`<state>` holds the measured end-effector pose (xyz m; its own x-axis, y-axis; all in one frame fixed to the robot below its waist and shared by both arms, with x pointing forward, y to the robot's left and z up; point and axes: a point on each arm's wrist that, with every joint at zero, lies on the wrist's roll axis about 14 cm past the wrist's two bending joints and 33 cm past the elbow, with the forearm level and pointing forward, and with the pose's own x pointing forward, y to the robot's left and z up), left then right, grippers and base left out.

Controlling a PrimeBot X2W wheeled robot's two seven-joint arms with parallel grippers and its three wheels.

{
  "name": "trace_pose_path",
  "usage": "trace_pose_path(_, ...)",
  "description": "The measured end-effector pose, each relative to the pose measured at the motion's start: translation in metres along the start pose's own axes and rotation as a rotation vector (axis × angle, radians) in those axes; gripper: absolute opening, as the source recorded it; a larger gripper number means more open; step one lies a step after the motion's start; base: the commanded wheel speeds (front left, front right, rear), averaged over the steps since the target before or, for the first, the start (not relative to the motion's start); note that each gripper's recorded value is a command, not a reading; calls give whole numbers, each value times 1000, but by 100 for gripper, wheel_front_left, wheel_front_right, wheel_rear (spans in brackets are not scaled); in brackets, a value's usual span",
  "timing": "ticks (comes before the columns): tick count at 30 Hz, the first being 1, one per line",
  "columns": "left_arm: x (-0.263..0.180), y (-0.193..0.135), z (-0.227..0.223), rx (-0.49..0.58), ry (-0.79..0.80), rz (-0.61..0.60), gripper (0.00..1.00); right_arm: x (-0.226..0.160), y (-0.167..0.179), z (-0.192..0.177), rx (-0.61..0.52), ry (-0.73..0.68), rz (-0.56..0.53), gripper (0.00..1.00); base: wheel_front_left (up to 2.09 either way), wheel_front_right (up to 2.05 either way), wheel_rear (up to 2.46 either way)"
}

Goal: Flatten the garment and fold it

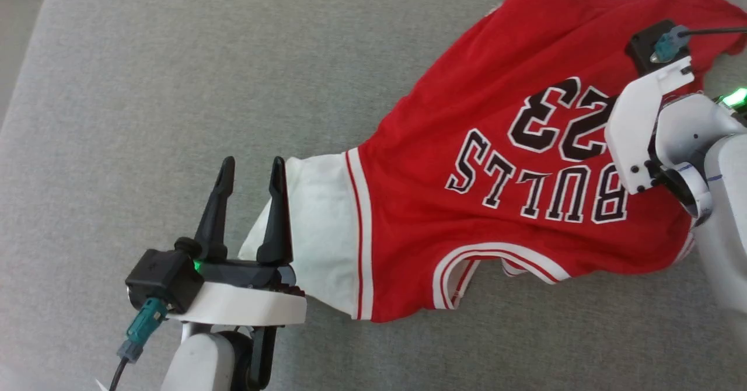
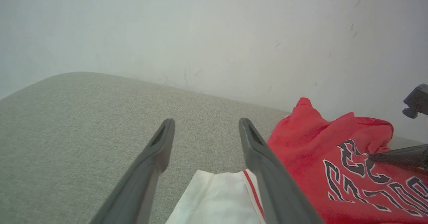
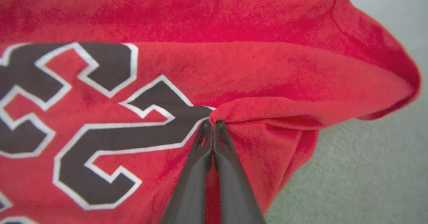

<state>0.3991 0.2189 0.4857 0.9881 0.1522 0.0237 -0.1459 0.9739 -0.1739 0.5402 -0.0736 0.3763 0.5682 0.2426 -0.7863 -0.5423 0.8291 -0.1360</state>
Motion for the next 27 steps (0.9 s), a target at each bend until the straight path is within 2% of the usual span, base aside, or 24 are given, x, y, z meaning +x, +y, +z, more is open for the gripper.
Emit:
trace_pose_path(5, -6, 6, 5, -5, -7, 24, 100, -7, 4, 34, -29, -104, 12, 0, 0, 0, 0)
trace_pose_path(9, -11, 9, 12, -10, -22, 38, 100, -30, 11, 102, -100, -269, 17, 0, 0, 0, 0)
trace_pose_path(13, -13, 11, 10, -15, -15, 49, 100, -43, 43, 158, -191, -404, 64, 0, 0, 0, 0)
trace_pose_path(16, -13, 10, 3, -28, 7, 50, 100, -31, 83, 167, -245, -416, 142, 0, 0, 0, 0)
trace_pose_path(19, -11, 10, 1, -37, 13, 52, 100, -9, 127, 150, -265, -368, 245, 0, 0, 0, 0)
trace_pose_path(20, -11, 10, 1, -38, 14, 53, 100, -2, 140, 142, -276, -350, 274, 5, 0, 0, 0)
trace_pose_path(21, -10, 10, 1, -39, 16, 54, 100, 4, 151, 135, -284, -334, 300, 33, 0, 0, 0)
trace_pose_path(23, -10, 12, 0, -37, 18, 60, 100, 17, 165, 117, -295, -282, 337, 100, 0, 0, 0)
trace_pose_path(27, -12, 17, -1, -32, 24, 79, 100, 24, 176, 106, -286, -268, 380, 100, 0, 0, 0)
